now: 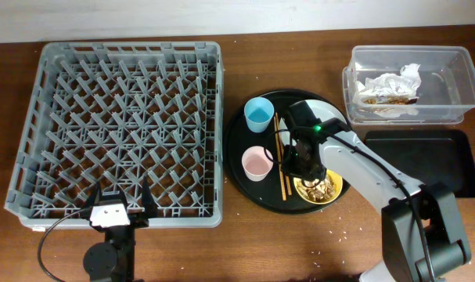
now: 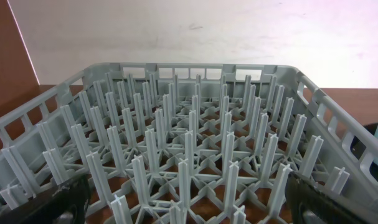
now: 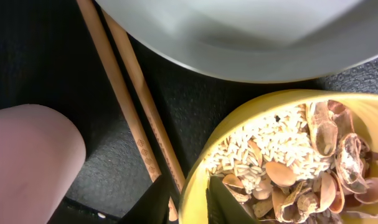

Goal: Sort waste into correct bins and load items into the dishwasher rack
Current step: 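Grasp the yellow bowl rim with the right gripper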

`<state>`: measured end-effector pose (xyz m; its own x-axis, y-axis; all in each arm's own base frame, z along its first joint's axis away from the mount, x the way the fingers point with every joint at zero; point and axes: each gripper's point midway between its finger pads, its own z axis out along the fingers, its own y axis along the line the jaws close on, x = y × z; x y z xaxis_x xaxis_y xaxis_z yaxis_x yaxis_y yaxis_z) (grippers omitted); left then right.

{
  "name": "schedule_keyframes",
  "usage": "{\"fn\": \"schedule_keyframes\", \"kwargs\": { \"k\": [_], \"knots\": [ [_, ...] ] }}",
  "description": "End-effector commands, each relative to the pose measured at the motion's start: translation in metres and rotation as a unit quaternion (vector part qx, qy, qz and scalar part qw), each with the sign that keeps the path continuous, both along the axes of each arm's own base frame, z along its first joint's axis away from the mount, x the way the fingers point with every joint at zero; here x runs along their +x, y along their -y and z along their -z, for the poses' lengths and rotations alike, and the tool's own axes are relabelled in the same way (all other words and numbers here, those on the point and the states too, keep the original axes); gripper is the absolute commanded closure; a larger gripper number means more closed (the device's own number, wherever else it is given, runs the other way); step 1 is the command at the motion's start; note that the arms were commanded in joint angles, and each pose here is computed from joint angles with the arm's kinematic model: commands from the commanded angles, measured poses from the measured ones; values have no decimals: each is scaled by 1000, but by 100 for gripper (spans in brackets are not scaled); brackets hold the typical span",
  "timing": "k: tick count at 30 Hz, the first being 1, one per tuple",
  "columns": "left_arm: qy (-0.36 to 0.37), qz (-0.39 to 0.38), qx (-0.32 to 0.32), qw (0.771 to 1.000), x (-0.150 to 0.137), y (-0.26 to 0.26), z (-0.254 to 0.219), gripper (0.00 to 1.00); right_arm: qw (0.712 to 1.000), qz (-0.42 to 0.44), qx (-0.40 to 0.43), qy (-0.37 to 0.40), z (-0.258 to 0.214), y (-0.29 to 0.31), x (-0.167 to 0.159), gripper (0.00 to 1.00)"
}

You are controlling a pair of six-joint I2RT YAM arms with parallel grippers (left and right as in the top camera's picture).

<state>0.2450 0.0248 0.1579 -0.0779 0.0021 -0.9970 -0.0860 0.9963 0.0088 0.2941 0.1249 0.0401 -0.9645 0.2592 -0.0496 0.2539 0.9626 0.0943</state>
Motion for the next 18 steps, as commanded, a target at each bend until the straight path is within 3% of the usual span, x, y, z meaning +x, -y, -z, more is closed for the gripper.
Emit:
{"fn": "schedule_keyframes", "kwargs": {
  "k": [1, 4, 7, 13, 18],
  "knots": [
    [-1, -2, 9, 1000, 0, -1, 1, 1, 1000, 13, -9, -23, 13, 3, -8, 77],
    [-1, -2, 9, 1000, 0, -1, 1, 1, 999, 13, -13, -33, 19, 3, -10, 82],
    [-1, -2, 9, 1000, 0, -1, 1, 1, 999, 15, -13, -33, 19, 3, -10, 95],
    [-1, -2, 9, 1000, 0, -1, 1, 1, 1000, 10, -11, -22, -3, 0, 0, 96],
    [-1, -2, 9, 1000, 0, -1, 1, 1, 1000, -2, -5, 20, -66, 9, 22, 96]
  ]
}}
